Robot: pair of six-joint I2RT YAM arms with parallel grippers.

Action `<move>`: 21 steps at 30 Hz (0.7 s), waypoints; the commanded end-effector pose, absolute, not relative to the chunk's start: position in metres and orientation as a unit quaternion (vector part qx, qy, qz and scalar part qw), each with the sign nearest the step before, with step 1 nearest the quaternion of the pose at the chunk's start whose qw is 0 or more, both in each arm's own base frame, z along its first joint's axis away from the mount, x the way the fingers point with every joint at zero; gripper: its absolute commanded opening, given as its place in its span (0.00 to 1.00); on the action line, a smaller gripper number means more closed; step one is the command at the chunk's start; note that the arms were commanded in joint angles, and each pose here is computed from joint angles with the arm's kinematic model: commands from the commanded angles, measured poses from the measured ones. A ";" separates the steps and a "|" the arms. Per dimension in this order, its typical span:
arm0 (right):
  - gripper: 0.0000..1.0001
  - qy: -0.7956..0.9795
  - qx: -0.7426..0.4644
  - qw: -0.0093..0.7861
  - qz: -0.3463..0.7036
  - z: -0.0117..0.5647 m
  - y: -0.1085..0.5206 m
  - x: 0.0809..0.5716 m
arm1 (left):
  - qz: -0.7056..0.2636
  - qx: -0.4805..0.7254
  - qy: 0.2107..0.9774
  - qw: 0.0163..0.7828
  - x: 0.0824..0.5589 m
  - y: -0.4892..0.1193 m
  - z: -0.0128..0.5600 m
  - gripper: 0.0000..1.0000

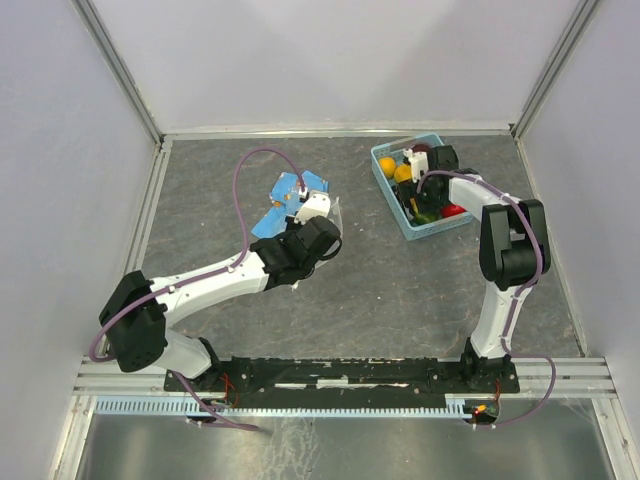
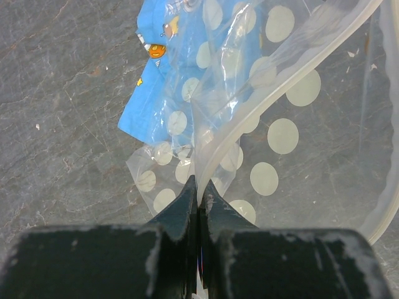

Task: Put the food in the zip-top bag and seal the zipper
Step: Pick up the fake fruit from the bin.

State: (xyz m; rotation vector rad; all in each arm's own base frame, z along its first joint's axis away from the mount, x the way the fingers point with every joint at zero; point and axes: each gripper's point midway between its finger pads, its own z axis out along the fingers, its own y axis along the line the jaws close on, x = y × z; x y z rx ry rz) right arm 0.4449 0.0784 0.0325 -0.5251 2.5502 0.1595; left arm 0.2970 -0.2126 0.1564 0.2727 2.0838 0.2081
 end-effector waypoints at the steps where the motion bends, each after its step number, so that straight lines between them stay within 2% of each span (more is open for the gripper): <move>1: 0.79 0.941 -0.178 0.279 0.075 0.044 0.085 0.451 | 0.079 0.105 0.849 0.511 0.303 -0.215 0.167 0.03; 3: 0.76 0.941 -0.170 0.283 0.076 0.048 0.085 0.451 | 0.078 0.106 0.850 0.511 0.303 -0.215 0.167 0.03; 9: 0.58 0.936 -0.145 0.311 0.072 0.071 0.084 0.451 | 0.077 0.107 0.850 0.511 0.304 -0.216 0.166 0.03; 15: 0.34 0.934 -0.115 0.332 0.062 0.091 0.079 0.451 | 0.076 0.109 0.850 0.510 0.304 -0.216 0.166 0.03; 21: 0.26 0.933 -0.080 0.344 0.075 0.111 0.081 0.447 | 0.067 0.111 0.850 0.510 0.303 -0.219 0.166 0.03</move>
